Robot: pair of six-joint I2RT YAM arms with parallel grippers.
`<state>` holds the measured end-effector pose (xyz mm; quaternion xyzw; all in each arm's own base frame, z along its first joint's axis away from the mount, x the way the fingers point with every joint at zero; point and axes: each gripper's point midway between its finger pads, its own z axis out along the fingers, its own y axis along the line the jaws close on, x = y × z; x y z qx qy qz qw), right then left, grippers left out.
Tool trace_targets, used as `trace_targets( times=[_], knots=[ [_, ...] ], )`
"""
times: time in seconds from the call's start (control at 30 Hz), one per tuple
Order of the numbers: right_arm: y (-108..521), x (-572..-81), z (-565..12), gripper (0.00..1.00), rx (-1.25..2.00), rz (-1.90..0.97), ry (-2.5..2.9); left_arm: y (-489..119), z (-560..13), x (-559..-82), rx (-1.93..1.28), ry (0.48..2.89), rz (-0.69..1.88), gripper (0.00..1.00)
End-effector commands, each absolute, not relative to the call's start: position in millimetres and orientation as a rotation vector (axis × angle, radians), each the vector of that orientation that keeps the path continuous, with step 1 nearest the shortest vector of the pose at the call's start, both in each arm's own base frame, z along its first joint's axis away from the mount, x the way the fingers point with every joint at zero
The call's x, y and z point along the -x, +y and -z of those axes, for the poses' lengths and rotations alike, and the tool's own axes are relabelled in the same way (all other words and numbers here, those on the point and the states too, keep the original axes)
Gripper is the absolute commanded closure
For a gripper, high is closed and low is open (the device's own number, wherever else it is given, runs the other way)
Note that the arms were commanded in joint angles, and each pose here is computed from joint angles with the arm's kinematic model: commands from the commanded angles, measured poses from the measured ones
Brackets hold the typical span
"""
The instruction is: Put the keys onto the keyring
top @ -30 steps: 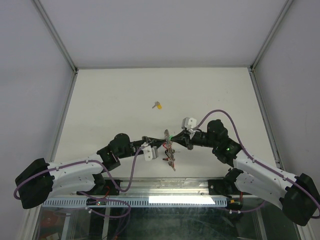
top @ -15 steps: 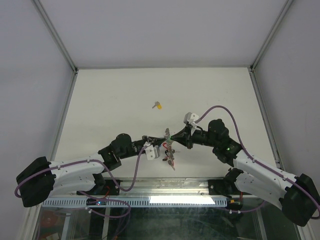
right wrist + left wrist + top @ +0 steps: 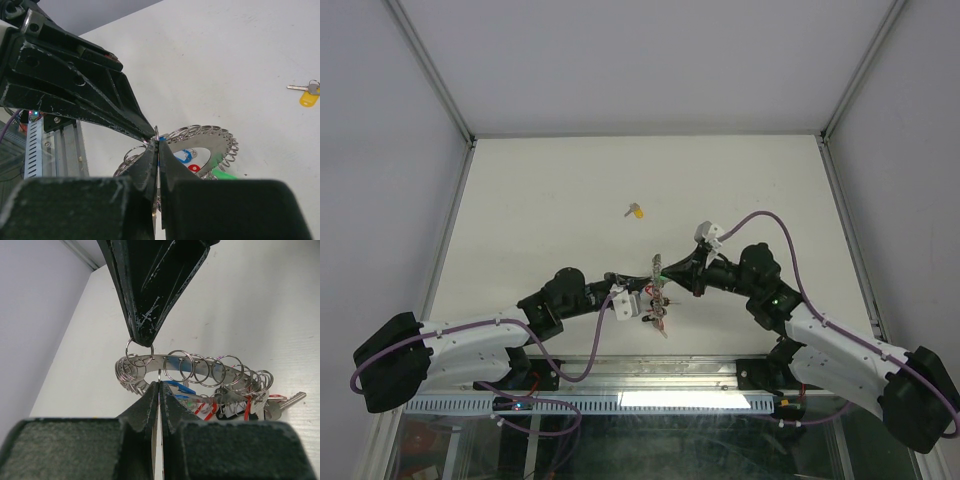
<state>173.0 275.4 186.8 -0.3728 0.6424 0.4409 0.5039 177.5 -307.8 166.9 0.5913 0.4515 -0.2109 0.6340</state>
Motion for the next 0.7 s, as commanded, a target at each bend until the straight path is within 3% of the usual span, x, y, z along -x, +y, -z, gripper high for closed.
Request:
trace_targets(
  times=[0.0, 0.5, 0.67],
  knots=[
    [276.8, -185.9, -223.3, 1.00, 0.798, -1.058, 1.412, -316.5, -191.5, -176.0, -1.311, 0.971, 0.506, 1.00],
    [271.3, -173.2, -202.7, 1.00, 0.920, -0.994, 1.272, -309.6, -187.7, -183.9, -1.205, 1.117, 0.541, 1.00],
    [268.5, -174.6, -201.6, 1.00, 0.928, -0.963, 1.271, -293.0, -161.1, -193.1, -1.067, 1.334, 0.554, 0.90]
  ],
)
